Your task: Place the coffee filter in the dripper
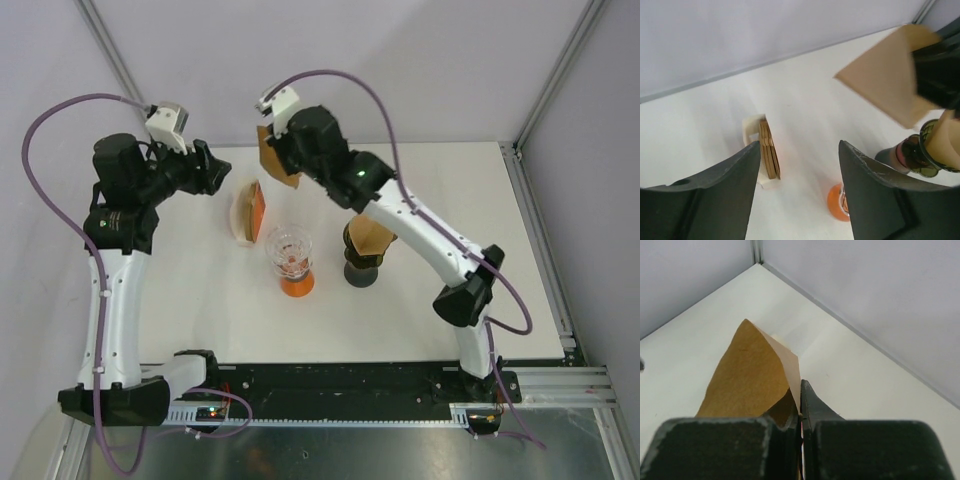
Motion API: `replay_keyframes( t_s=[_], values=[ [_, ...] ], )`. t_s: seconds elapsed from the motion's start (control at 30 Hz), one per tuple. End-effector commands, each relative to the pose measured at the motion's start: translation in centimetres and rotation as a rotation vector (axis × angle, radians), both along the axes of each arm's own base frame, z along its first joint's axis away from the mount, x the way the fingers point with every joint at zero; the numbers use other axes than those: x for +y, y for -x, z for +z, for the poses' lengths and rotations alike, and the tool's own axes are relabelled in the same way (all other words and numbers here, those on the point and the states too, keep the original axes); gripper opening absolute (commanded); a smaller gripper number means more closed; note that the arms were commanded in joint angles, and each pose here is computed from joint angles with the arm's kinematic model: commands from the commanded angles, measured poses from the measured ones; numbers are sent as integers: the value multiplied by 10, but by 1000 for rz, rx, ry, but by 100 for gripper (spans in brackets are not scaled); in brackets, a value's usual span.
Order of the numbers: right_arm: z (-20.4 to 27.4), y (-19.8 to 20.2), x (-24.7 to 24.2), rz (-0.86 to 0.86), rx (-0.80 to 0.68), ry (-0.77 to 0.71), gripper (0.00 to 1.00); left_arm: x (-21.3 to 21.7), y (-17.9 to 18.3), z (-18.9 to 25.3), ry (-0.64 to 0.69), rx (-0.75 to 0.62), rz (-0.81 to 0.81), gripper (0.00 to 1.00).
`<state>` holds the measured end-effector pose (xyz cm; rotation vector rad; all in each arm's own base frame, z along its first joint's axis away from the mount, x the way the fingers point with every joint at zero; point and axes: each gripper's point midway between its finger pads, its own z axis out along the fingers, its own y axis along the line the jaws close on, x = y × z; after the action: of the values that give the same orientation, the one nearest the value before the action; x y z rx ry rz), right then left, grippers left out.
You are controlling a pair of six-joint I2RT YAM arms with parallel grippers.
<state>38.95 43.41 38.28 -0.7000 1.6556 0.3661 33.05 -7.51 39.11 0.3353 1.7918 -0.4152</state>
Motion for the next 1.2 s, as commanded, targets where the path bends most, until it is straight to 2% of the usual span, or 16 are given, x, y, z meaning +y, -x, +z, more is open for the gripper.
replay_keyframes(
  t_s=[0.0, 0.3, 0.73, 1.17],
  values=[
    [30, 52, -45, 115, 101, 67, 0, 8, 0, 16, -76, -70, 17, 70],
    [-16, 117, -68, 269, 355, 213, 0, -6, -4, -9, -46, 0, -67, 71],
    [-76, 122, -49, 327, 490, 351, 0, -25, -2, -37, -29, 69, -159, 68],
    [-114, 122, -25, 363, 520, 424, 0, -23, -9, -56, -61, 103, -160, 74]
  ],
)
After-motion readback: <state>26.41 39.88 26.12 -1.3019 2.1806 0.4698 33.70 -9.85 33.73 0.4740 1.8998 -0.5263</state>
